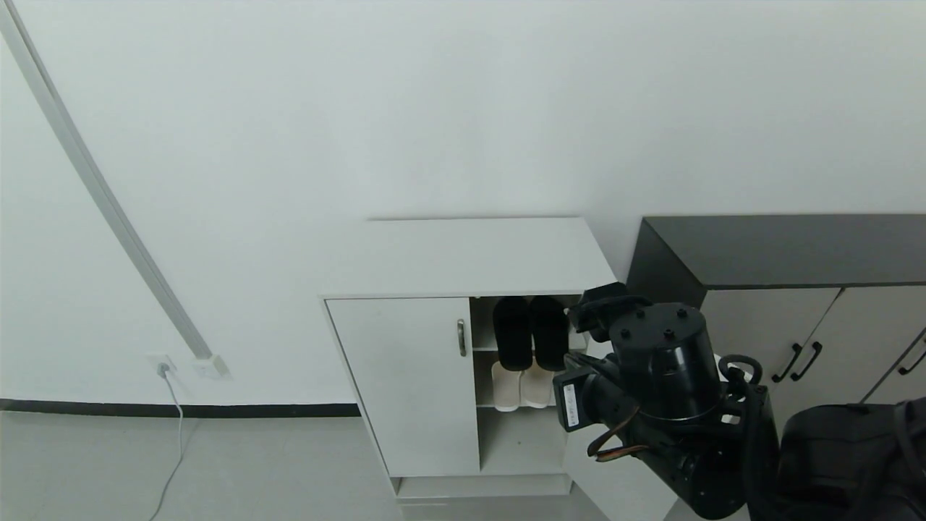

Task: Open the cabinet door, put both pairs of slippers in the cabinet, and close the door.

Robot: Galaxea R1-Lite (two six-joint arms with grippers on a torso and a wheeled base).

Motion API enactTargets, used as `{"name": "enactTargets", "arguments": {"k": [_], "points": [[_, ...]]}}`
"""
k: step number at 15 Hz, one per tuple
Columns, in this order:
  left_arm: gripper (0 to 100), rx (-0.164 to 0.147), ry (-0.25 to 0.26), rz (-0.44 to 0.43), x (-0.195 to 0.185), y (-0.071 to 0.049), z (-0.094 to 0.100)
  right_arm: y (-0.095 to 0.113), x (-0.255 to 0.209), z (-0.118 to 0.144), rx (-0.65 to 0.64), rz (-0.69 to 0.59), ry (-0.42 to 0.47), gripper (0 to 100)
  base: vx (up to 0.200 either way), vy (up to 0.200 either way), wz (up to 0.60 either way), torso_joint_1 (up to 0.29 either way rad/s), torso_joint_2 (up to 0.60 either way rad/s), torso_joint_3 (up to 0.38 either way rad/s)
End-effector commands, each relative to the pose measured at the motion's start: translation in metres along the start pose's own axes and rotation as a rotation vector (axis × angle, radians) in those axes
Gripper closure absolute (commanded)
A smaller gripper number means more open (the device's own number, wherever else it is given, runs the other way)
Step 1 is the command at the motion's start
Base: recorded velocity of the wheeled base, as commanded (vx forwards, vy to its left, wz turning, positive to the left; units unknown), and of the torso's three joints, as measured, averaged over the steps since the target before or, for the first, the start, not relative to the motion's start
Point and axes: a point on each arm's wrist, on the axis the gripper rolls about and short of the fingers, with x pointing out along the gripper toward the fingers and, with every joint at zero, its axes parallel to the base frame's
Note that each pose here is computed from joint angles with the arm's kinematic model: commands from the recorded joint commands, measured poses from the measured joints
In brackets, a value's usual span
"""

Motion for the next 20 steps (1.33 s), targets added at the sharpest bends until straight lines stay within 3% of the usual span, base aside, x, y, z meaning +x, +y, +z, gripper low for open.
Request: {"name": "enactTargets", "arguments": {"k": [1, 3, 11, 16, 20], "points": [[100, 0.0, 0.001, 0.001, 0.0, 0.0, -0.0002, -0.0007, -0.0005, -0.0059, -0.016, 0.002, 0.002, 100, 0.0, 0.0, 0.0, 0.0, 0.0, 0.0], [100, 0.0, -0.001, 0.001, 0.0, 0.0, 0.0, -0.0011, -0.0003, -0.0059, -0.015, 0.003, 0.0, 100, 0.0, 0.0, 0.0, 0.0, 0.0, 0.0], [100, 0.0, -0.001, 0.002, 0.0, 0.0, 0.0, -0.0011, 0.0, -0.0067, -0.017, 0.001, 0.002, 100, 0.0, 0.0, -0.6, 0.007, 0.0, 0.0], [100, 0.0, -0.001, 0.002, 0.0, 0.0, 0.0, -0.0009, 0.0009, -0.0086, -0.02, 0.0, 0.007, 100, 0.0, 0.0, 0.0, 0.0, 0.0, 0.0], [100, 0.0, -0.001, 0.002, 0.0, 0.0, 0.0, -0.0014, 0.002, -0.0092, -0.019, -0.003, 0.01, 100, -0.2, 0.0, 0.0, 0.006, 0.0, 0.004]]}}
